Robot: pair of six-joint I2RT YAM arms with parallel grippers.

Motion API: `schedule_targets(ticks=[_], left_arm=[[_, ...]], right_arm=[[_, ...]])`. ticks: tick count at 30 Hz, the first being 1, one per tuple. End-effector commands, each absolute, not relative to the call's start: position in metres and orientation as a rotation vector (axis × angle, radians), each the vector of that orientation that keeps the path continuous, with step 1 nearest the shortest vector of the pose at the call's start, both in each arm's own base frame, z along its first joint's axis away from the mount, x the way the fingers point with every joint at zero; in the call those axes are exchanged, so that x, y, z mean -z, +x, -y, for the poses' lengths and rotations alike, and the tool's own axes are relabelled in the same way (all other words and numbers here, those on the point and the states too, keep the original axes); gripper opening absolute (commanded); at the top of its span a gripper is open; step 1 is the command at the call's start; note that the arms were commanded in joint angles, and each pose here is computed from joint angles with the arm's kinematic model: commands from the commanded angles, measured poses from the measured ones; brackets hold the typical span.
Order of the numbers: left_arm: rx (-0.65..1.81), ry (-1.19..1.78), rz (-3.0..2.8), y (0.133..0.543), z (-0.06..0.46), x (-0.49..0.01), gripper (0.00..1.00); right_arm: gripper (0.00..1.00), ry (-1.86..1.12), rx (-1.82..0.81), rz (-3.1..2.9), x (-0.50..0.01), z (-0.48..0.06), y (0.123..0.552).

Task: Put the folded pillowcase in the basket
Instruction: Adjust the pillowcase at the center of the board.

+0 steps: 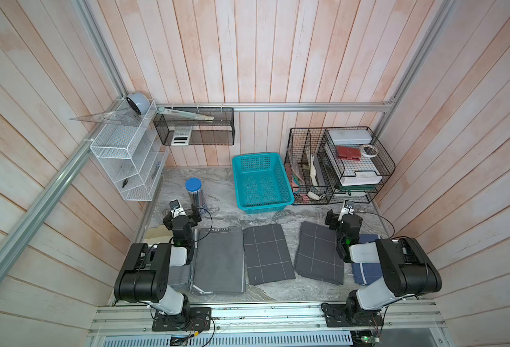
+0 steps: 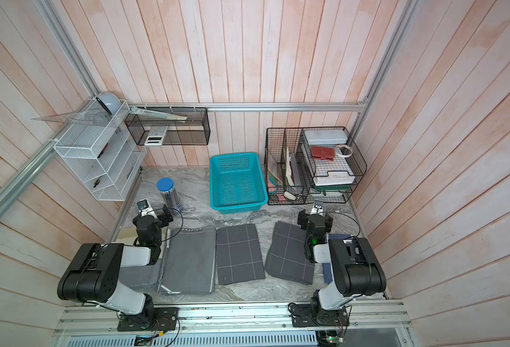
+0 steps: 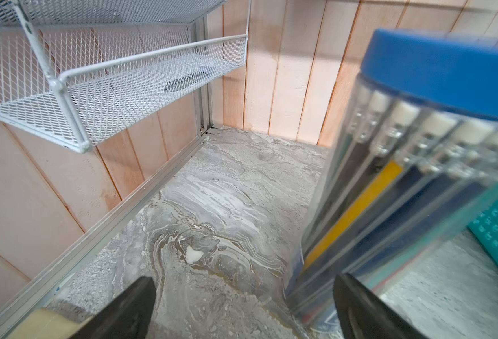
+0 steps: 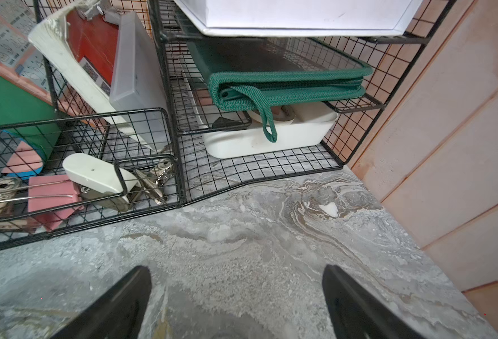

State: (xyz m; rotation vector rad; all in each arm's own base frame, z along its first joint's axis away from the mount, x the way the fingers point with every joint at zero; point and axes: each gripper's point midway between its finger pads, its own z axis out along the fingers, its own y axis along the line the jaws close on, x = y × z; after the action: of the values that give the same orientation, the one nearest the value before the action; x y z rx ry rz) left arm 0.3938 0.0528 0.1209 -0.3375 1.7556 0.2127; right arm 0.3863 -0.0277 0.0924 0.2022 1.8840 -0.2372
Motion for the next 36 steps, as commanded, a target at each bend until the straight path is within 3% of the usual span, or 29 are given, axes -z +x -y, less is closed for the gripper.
schedule_targets(ticks=[1,24,29,36], left_arm=[[-0.226,-0.324,-1.783,0.392,-0.052,-0.113,1.0],[-0.214,-0.325,-1.746,0.383,-0.052,-0.116,1.0],[-0.204,-0.325,-1.593,0.351,-0.049,-0.145,1.0],[-0.18,-0.3,-1.569,0.327,-0.026,-0.205,1.0]], right_arm=[[0.98,0.212,0.231,-1.876,-0.096,0.029,0.391],[0.98,0.211,0.231,-1.875,-0.096,0.029,0.391],[0.98,0.102,0.161,-1.799,-0.107,0.01,0.38],[0.98,-0.055,0.223,-1.678,-0.171,-0.032,0.356]])
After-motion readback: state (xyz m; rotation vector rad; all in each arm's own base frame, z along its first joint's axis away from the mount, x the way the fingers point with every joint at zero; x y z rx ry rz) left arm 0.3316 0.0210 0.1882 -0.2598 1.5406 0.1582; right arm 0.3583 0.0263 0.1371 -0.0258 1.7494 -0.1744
